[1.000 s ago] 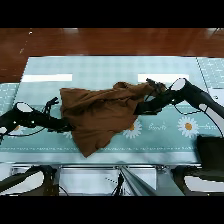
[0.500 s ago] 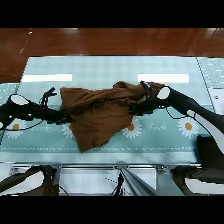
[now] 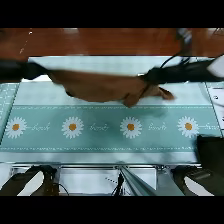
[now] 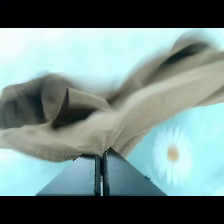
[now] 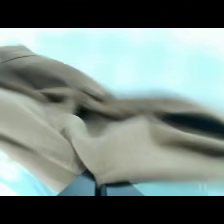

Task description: Fold the shirts.

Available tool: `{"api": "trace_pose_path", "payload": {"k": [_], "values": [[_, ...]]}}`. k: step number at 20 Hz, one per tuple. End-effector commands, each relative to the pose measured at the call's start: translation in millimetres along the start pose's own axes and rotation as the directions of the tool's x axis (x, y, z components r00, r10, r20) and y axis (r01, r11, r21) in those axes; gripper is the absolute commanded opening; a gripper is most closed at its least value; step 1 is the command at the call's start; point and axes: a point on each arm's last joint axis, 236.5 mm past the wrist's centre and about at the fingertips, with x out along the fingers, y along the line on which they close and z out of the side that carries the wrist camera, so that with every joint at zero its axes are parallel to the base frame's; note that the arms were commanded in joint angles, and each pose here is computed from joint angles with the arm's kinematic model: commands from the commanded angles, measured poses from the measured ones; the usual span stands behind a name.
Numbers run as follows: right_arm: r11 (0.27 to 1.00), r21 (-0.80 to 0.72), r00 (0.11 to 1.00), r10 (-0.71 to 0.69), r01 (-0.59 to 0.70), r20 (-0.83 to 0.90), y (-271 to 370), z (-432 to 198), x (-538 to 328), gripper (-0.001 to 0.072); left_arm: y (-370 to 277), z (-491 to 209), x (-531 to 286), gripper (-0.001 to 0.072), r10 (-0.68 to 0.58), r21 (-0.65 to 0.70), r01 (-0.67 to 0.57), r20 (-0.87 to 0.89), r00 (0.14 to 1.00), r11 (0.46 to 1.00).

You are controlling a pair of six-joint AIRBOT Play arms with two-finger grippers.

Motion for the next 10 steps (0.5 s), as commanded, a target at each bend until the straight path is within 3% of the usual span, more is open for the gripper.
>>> {"api": "trace_pose_path", "payload": {"k": [1, 5, 7, 10], "values": [[0.985, -0.173, 0.971, 0.049, -0.008, 0.234, 72.1, 58.0, -119.3, 0.0025, -95.9, 96.3, -130.2, 0.002, 0.008, 0.254, -0.105, 0.355, 0.935, 0.961], [0.971, -0.232, 0.893, 0.055, 0.056, 0.447, 123.8, 88.2, -230.8, 0.0026, -192.6, 123.1, -246.1, 0.002, -0.062, 0.409, -0.227, 0.584, 0.81, 0.884], [0.97, -0.232, 0.882, 0.046, 0.073, 0.469, 136.4, 80.2, -262.9, 0.0026, -220.2, 109.1, -276.1, 0.002, -0.069, 0.416, -0.242, 0.607, 0.792, 0.877], [0.97, -0.235, 0.871, 0.06, 0.065, 0.488, 154.6, 63.3, -297.2, 0.0026, -220.5, 76.1, -295.5, 0.002, 0.032, 0.352, -0.3, 0.6, 0.8, 0.887]]}}
